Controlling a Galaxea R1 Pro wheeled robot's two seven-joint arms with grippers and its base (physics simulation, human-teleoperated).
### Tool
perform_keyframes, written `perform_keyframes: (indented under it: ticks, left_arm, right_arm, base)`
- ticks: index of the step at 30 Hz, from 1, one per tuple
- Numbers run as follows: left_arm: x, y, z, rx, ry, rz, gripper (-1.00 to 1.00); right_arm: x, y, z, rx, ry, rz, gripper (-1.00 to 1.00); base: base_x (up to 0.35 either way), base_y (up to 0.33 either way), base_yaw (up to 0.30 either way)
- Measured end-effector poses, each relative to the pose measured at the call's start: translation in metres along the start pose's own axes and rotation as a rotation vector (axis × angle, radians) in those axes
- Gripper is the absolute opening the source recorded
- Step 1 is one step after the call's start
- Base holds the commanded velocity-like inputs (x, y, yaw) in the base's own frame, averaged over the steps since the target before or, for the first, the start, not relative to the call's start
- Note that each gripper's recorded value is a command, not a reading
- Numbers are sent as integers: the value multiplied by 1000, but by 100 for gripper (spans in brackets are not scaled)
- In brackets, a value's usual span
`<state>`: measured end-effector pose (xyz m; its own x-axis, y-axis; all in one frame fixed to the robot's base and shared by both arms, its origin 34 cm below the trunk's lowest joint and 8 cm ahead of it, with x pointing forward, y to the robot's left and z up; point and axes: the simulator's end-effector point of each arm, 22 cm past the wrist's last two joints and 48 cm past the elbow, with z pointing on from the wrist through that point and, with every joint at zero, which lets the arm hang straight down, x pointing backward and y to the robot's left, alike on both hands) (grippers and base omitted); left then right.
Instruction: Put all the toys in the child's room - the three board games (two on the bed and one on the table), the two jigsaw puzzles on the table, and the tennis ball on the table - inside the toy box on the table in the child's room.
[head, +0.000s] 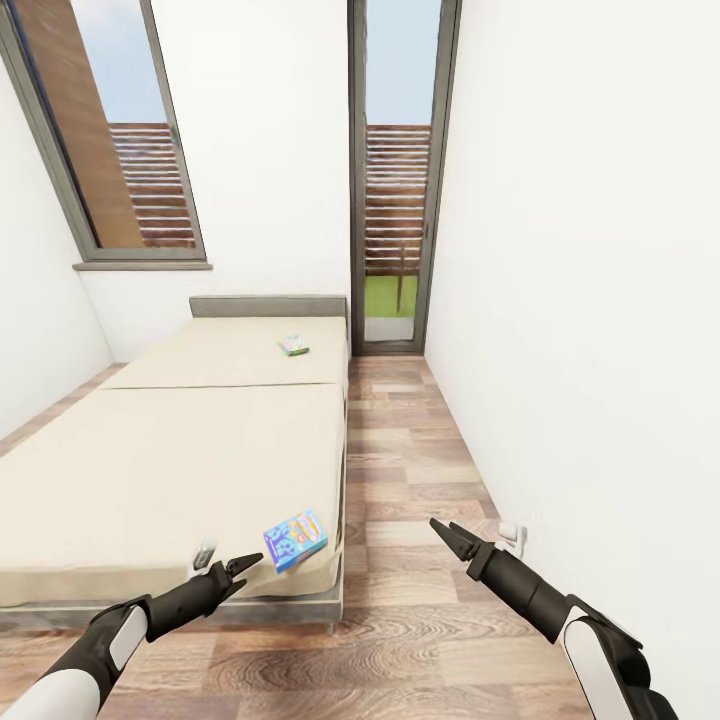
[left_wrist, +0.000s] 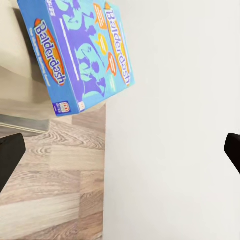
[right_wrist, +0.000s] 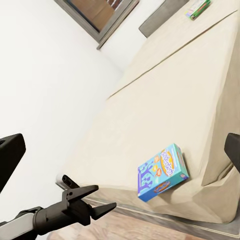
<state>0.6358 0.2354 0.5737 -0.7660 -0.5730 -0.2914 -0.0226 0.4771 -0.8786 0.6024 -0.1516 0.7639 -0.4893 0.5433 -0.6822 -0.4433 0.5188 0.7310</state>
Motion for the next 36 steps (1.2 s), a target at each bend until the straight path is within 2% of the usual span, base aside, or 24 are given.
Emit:
perform_keyframes:
  ticks: [17, 29, 36]
  left_arm:
    - [15, 31, 10, -1, 1, 1, 100]
    - [16, 31, 10, -4, 0, 2, 100]
    - [16, 32, 11, -7, 2, 0, 100]
  right_arm:
    - [26, -23, -5, -1, -1, 0, 100]
    - [26, -23, -5, -1, -2, 0, 100]
    - [26, -23, -5, -2, -2, 2, 100]
  base:
    - [0, 0, 0]
    - [0, -3, 0]
    - [0, -159, 0]
